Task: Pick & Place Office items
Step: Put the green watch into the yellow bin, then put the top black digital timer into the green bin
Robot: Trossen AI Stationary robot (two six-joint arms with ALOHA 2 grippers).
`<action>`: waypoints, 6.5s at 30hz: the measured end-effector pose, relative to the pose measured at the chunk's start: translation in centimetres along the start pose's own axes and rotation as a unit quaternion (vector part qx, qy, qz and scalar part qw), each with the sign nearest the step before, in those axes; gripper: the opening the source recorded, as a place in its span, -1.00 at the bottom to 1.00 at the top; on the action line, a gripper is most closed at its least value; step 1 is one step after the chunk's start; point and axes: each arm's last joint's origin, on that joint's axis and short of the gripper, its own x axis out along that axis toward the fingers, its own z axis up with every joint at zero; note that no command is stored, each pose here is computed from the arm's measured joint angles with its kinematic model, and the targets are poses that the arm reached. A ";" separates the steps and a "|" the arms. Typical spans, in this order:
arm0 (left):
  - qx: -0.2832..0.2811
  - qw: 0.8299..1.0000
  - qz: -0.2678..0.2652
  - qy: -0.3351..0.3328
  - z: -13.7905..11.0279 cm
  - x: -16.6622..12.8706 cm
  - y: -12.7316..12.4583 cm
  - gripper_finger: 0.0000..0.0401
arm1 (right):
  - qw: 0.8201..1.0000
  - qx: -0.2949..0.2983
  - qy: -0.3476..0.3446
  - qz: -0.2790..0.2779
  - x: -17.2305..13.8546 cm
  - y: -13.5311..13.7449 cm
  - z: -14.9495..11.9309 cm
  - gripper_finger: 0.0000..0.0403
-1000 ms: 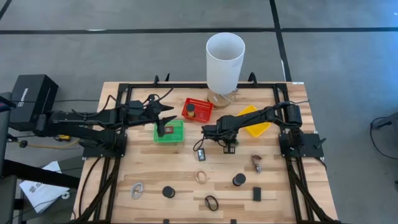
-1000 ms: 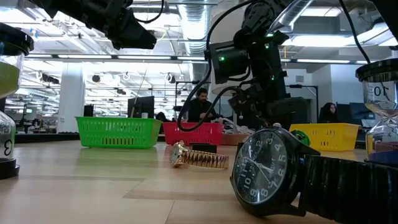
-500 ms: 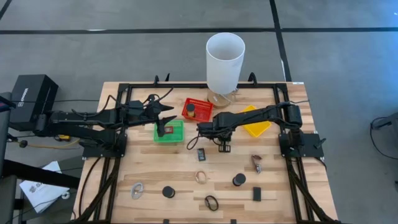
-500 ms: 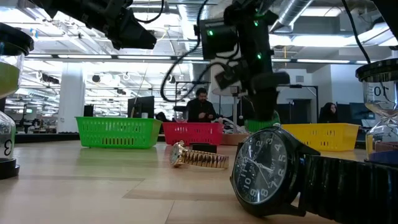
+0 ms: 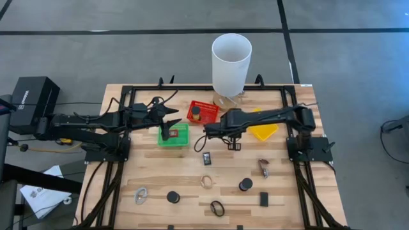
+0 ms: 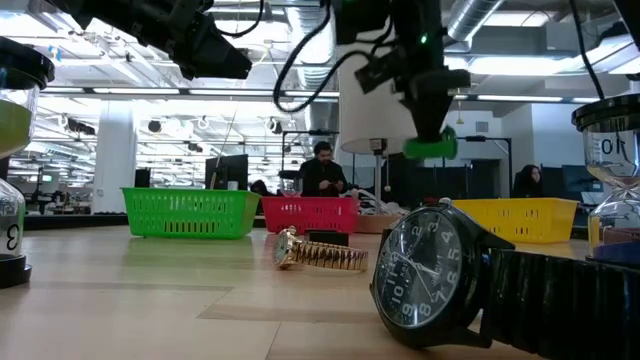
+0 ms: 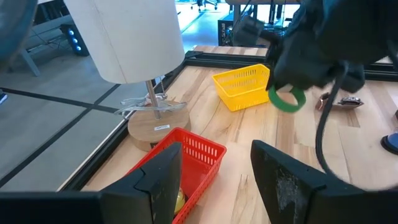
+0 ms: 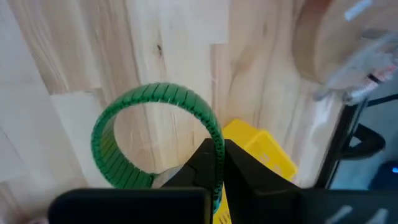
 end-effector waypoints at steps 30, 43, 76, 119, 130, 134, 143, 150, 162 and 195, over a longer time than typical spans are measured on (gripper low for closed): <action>-0.003 1.000 0.000 -0.007 0.1 0.0 0.0 -0.07 | 0.964 0.262 -0.048 0.012 8.1 -6.3 -13.2 -0.95; -0.003 1.000 0.000 -0.008 0.1 0.0 0.0 -0.07 | 0.962 0.271 0.040 0.016 12.6 -7.4 -12.6 -0.86; -0.004 1.000 0.000 -0.009 0.2 0.0 0.0 -0.07 | 0.975 0.219 -0.045 0.014 4.2 -6.4 -9.5 -0.54; 0.050 0.974 -0.212 -0.069 -0.4 4.1 -5.1 -0.07 | 0.849 0.112 -0.515 0.041 4.1 -0.1 -15.8 -0.54; 0.194 0.948 -0.240 -0.074 -0.1 6.6 -8.4 -0.07 | 0.855 0.095 -0.508 0.033 4.4 0.1 -15.3 -0.54; 0.242 0.929 -0.266 -0.088 0.2 7.1 -10.5 -0.07 | 0.855 0.091 -0.509 0.030 4.4 0.1 -15.3 -0.54; 0.257 0.924 -0.282 -0.033 2.1 10.1 -12.7 -0.03 | 0.855 0.091 -0.510 0.030 4.4 0.1 -15.3 -0.54; 0.291 0.907 -0.297 0.067 2.9 11.8 -13.5 0.05 | 0.854 0.092 -0.511 0.030 4.4 0.1 -15.3 -0.54; 0.412 0.829 -0.332 0.180 -3.8 14.9 -14.6 0.41 | 0.853 0.092 -0.513 0.030 4.3 0.1 -15.3 -0.54; 0.409 0.782 -0.409 0.231 -7.9 18.7 -11.6 0.61 | 0.848 0.095 -0.520 0.030 4.2 0.0 -15.2 -0.54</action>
